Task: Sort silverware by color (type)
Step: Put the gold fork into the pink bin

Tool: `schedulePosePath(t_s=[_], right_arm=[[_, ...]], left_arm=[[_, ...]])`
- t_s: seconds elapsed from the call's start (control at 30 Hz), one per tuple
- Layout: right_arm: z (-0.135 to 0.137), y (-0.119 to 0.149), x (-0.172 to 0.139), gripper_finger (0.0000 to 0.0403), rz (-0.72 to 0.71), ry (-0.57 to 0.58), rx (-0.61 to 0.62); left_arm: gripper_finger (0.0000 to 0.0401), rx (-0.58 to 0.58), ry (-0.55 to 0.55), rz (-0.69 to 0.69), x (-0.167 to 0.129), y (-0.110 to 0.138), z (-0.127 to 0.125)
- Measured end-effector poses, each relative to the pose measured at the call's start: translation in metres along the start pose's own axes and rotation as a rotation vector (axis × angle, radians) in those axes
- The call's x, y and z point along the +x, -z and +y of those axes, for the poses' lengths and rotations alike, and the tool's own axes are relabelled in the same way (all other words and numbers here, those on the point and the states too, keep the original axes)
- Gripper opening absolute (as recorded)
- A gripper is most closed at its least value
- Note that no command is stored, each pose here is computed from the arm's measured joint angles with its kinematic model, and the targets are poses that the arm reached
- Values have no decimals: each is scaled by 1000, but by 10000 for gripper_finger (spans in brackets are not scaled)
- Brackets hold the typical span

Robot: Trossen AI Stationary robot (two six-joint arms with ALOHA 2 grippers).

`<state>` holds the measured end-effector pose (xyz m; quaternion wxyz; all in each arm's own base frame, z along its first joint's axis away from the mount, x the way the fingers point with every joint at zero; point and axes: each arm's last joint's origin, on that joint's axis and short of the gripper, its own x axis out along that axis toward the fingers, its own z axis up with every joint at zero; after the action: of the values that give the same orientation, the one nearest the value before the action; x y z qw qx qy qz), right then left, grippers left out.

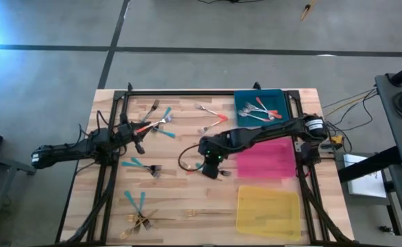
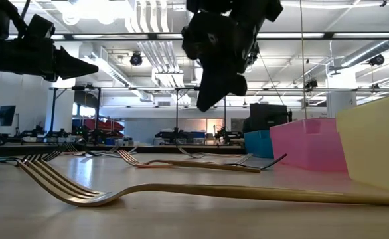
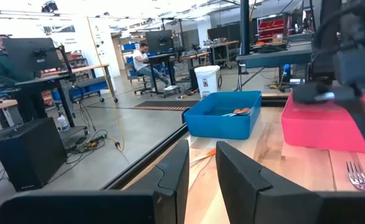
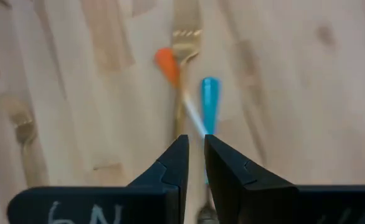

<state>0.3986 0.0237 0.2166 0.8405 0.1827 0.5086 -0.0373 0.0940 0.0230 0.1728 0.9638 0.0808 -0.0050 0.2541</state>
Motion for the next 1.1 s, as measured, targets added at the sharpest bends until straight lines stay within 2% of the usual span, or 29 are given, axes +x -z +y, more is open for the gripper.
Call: schedulePosePath(t_s=[0.1, 0.3, 0.5, 0.63, 1.1], right_arm=[[2, 2, 12, 45, 31, -53, -10], [1, 1, 23, 45, 30, -56, -44], [2, -2, 22, 45, -53, 62, -5], [8, -2, 22, 45, -92, 77, -20], [15, 0, 24, 45, -115, 84, 140]], left_arm=[[64, 0, 0, 0, 0, 0, 0], [64, 0, 0, 0, 0, 0, 0], [64, 0, 0, 0, 0, 0, 0], [64, 0, 0, 0, 0, 0, 0], [64, 0, 0, 0, 0, 0, 0]])
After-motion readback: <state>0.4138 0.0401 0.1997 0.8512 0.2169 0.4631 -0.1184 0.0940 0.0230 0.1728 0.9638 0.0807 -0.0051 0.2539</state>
